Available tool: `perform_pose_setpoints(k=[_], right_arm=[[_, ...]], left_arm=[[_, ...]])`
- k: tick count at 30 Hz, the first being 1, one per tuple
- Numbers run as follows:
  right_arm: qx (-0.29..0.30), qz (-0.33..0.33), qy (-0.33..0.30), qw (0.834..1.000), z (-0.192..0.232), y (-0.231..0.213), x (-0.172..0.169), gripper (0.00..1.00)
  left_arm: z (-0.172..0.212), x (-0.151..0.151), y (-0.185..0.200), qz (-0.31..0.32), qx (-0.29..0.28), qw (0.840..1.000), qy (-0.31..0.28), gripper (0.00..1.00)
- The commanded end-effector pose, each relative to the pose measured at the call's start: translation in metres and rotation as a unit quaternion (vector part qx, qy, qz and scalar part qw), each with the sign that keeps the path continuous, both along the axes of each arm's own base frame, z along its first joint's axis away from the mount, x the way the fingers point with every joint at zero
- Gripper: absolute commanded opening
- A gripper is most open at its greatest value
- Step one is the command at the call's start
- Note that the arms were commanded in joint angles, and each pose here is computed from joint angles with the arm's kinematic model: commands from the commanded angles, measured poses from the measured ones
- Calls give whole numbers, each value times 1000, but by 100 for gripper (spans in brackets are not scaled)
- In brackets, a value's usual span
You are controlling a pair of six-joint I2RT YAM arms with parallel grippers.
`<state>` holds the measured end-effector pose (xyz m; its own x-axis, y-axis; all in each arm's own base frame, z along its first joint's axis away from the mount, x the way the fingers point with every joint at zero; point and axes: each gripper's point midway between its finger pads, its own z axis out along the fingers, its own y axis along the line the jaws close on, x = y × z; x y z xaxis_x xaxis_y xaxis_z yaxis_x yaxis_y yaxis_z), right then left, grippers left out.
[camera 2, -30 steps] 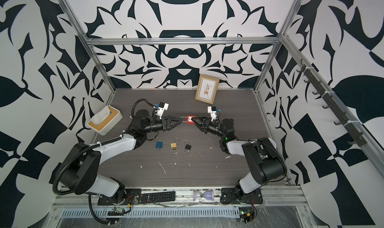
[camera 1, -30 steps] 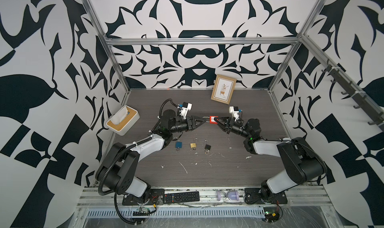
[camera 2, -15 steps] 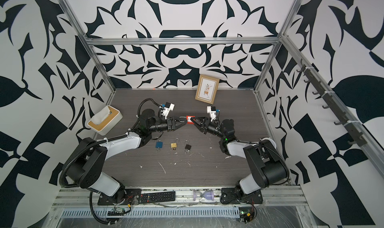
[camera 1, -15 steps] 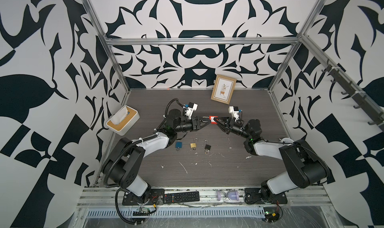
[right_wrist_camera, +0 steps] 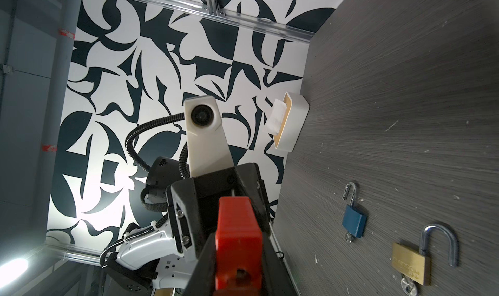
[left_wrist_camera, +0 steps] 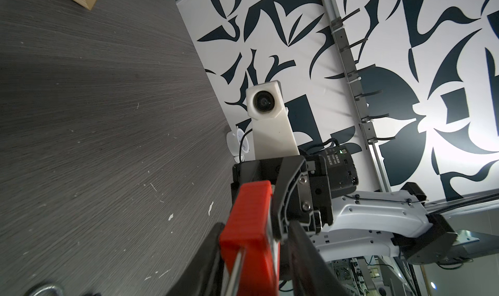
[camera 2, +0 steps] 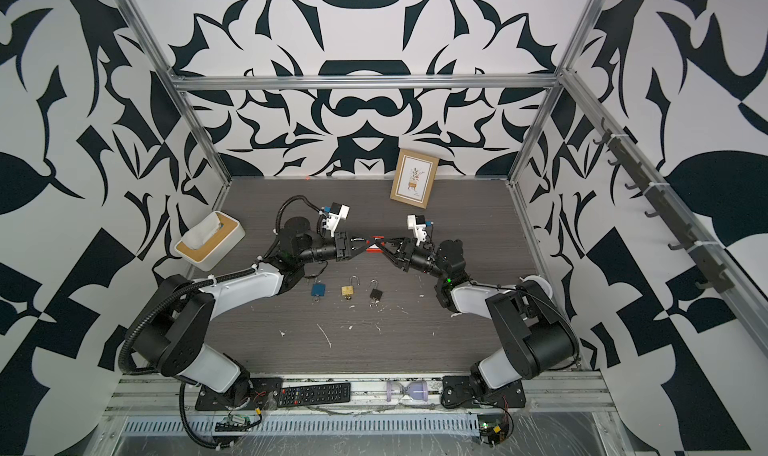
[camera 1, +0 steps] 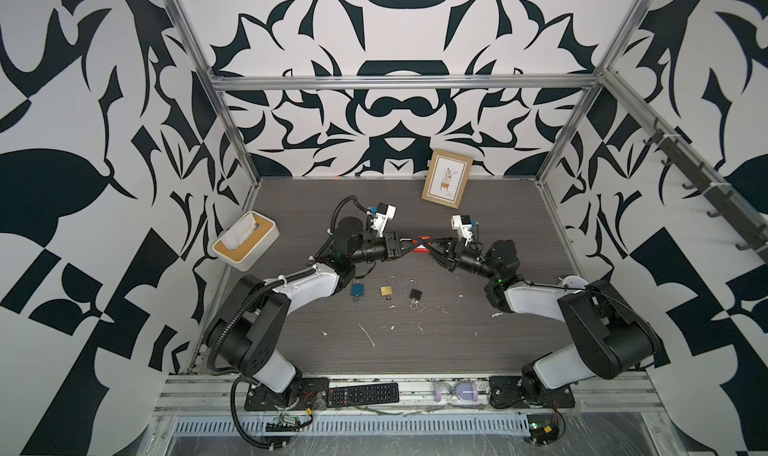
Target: Lock with the key
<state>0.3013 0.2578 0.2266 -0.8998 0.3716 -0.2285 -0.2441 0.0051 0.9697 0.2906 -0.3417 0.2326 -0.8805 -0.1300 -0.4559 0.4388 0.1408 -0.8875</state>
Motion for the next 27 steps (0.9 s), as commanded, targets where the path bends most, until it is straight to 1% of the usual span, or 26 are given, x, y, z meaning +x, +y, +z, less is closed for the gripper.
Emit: perform_pose_setpoints(k=[1, 4, 8, 15, 17, 18, 19, 20, 21, 24, 27], right_arm=[[14, -4, -51, 999, 23, -1, -5, 0], [14, -5, -50, 999, 23, -1, -5, 0], [15, -3, -51, 999, 24, -1, -6, 0], [13, -1, -49, 999, 22, -2, -8, 0], [11, 1, -50, 999, 22, -2, -10, 0], [7, 2, -49, 999, 21, -2, -10, 0], [4, 1, -48, 999, 20, -2, -10, 2], [1, 0, -49, 999, 21, -3, -11, 11], [-4, -1, -49, 999, 20, -3, -11, 21], [-28, -17, -43, 999, 20, -12, -9, 43], [-69, -49, -8, 996, 10, -30, -6, 53]], left_arm=[[10, 0, -8, -10, -12, 1000, -20, 40], [9, -2, -10, -13, -12, 1000, -20, 38], [10, -1, -10, -12, -16, 1000, -18, 28], [10, -1, -10, -12, -19, 1000, -19, 15], [10, -1, -10, -12, -19, 1000, -19, 9], [9, -1, -10, -11, -18, 1000, -19, 4], [9, -1, -9, -11, -18, 1000, -16, 0], [8, 0, -8, -8, -17, 1000, -13, 0], [8, 2, -5, -4, -18, 1000, -10, 0], [9, 9, 7, 4, -24, 1000, 9, 0], [16, 13, 21, -3, -46, 998, 32, 0]])
